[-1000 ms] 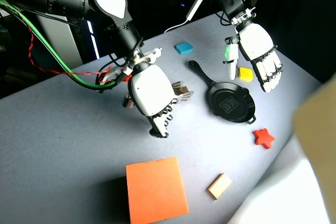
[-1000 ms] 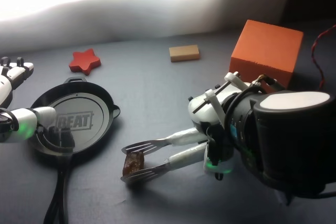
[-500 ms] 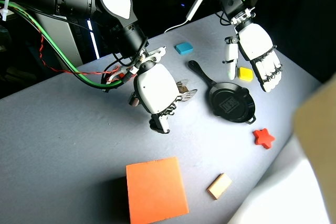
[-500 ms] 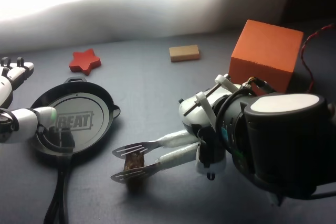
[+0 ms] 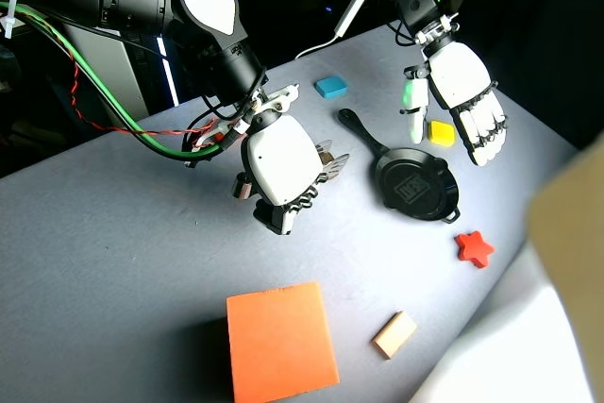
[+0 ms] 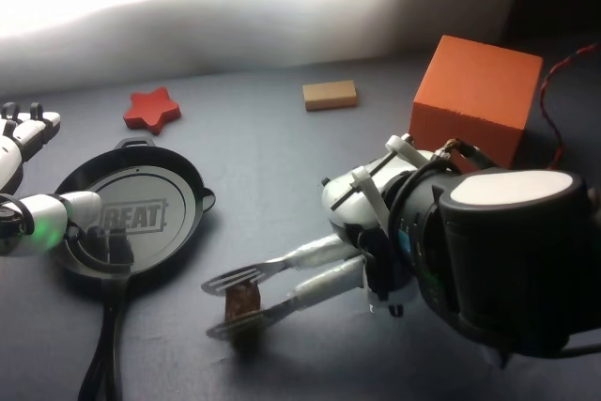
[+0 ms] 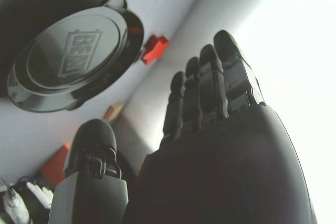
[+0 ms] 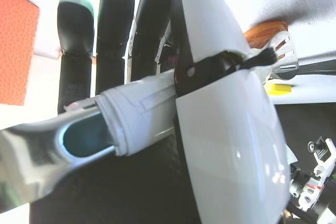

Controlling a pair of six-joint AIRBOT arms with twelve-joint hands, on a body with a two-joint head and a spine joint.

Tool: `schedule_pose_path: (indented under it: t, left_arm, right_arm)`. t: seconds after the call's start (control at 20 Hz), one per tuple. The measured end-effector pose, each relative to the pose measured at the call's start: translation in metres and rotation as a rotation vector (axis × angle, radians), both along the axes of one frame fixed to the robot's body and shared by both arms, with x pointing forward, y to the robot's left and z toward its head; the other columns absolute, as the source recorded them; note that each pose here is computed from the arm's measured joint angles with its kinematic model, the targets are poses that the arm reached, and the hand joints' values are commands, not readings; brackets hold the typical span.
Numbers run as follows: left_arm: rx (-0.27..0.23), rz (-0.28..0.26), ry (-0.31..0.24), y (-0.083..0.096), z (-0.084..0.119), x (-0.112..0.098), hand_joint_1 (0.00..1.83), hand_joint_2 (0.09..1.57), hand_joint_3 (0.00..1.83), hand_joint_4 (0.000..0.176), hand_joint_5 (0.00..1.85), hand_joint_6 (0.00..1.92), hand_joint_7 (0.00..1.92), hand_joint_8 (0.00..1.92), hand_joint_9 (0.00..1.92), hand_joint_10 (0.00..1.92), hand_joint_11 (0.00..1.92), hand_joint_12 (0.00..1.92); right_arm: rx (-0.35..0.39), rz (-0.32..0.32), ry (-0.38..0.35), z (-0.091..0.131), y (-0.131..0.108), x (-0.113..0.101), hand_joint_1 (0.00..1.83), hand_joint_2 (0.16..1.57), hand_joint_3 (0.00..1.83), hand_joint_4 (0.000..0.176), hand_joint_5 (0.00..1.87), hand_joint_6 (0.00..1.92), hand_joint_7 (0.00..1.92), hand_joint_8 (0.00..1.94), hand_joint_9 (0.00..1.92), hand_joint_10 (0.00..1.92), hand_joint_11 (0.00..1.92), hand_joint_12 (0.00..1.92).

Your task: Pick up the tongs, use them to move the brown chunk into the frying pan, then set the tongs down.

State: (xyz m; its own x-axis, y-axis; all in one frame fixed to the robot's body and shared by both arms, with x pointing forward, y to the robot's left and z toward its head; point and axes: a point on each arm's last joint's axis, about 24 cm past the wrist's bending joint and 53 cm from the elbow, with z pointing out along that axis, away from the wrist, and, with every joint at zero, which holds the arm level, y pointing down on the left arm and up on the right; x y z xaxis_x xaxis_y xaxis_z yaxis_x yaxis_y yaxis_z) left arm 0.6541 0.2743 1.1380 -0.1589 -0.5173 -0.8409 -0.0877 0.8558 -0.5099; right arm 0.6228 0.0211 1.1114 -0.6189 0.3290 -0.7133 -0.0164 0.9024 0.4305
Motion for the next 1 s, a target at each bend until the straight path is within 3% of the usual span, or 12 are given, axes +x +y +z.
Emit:
schedule_pose_path:
  t: [0.25,0.5,0.6,0.85,1.0]
  left_arm:
    - [0.000,0.000,0.000,0.000,0.000,0.000,0.11,1.31,0.00,0.015,0.08,0.00,0.10,0.00,0.11,0.01,0.00,0.45]
    - [0.000,0.000,0.000,0.000,0.000,0.000,0.08,1.31,0.00,0.021,0.07,0.00,0.10,0.00,0.12,0.00,0.00,0.47]
    - [0.000,0.000,0.000,0.000,0.000,0.000,0.10,1.31,0.00,0.018,0.07,0.00,0.10,0.00,0.12,0.00,0.00,0.45]
    - [0.000,0.000,0.000,0.000,0.000,0.000,0.08,1.31,0.00,0.020,0.05,0.00,0.09,0.00,0.11,0.00,0.00,0.43]
    - [0.000,0.000,0.000,0.000,0.000,0.000,0.11,1.30,0.00,0.010,0.08,0.01,0.11,0.01,0.12,0.01,0.00,0.48]
  right_arm:
    - [-0.008,0.000,-0.003,-0.001,-0.002,0.001,1.37,1.12,0.00,0.000,0.83,1.12,1.04,0.82,0.94,1.31,0.71,1.70]
    - [-0.012,0.001,-0.004,-0.001,-0.003,0.001,1.37,1.13,0.00,0.000,0.83,1.12,1.02,0.84,0.93,1.32,0.73,1.72]
    - [-0.011,-0.002,-0.008,0.001,-0.004,0.002,1.38,1.11,0.00,0.000,0.88,1.05,1.06,0.76,0.96,1.28,0.76,1.69]
    - [-0.001,-0.010,-0.022,0.011,-0.005,0.007,1.38,1.12,0.00,0.000,0.83,1.12,1.04,0.80,0.94,1.30,0.72,1.68]
    - [-0.005,-0.007,-0.024,0.011,-0.005,0.006,1.38,1.12,0.00,0.000,0.84,1.08,1.05,0.79,0.95,1.30,0.73,1.70]
